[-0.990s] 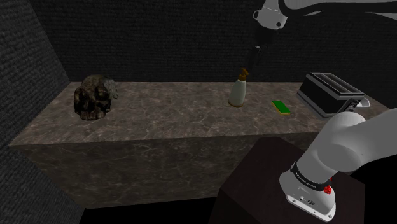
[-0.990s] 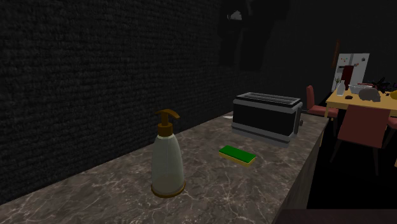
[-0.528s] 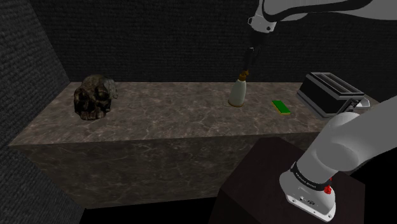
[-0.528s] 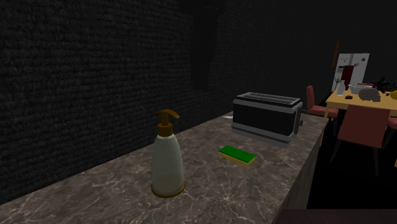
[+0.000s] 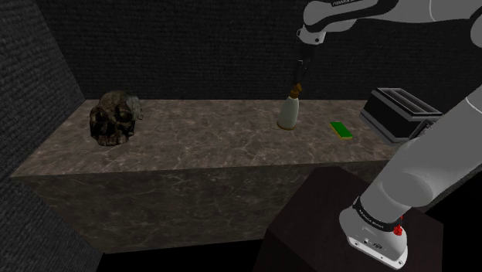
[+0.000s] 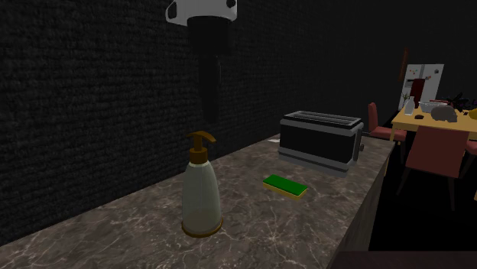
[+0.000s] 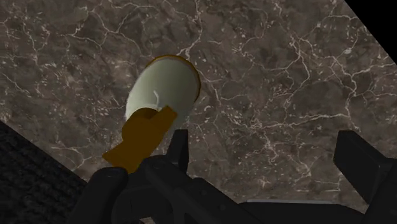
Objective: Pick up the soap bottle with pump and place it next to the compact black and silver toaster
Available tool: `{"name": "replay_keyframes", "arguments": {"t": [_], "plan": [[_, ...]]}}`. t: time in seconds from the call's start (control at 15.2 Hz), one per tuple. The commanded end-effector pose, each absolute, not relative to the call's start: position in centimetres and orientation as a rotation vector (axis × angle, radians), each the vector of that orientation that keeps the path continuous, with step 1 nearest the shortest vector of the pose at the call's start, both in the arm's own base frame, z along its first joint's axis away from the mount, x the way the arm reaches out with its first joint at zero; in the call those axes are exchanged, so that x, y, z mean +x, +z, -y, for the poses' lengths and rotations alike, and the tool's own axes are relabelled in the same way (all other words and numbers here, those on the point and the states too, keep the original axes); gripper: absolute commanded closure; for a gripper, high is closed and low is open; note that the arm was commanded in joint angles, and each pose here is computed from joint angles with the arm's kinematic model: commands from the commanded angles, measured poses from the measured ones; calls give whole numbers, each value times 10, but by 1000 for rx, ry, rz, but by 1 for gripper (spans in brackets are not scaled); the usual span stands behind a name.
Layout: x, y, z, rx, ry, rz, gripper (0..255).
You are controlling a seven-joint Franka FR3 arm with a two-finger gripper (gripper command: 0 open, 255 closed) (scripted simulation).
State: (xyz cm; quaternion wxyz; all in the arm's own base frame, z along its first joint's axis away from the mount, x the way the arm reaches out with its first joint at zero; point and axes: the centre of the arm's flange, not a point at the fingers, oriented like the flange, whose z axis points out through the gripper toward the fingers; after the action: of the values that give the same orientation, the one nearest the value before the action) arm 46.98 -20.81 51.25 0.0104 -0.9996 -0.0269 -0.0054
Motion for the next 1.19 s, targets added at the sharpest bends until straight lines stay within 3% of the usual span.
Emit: {"name": "replay_keyframes", "arguments": {"t": [0.0, 0.53, 1.12], "plan": [[484, 504, 231, -3118, -2, 74, 0], [532, 463, 315, -3106, 57, 34, 0], [531, 423, 314, -3106, 57, 34, 0]]}}
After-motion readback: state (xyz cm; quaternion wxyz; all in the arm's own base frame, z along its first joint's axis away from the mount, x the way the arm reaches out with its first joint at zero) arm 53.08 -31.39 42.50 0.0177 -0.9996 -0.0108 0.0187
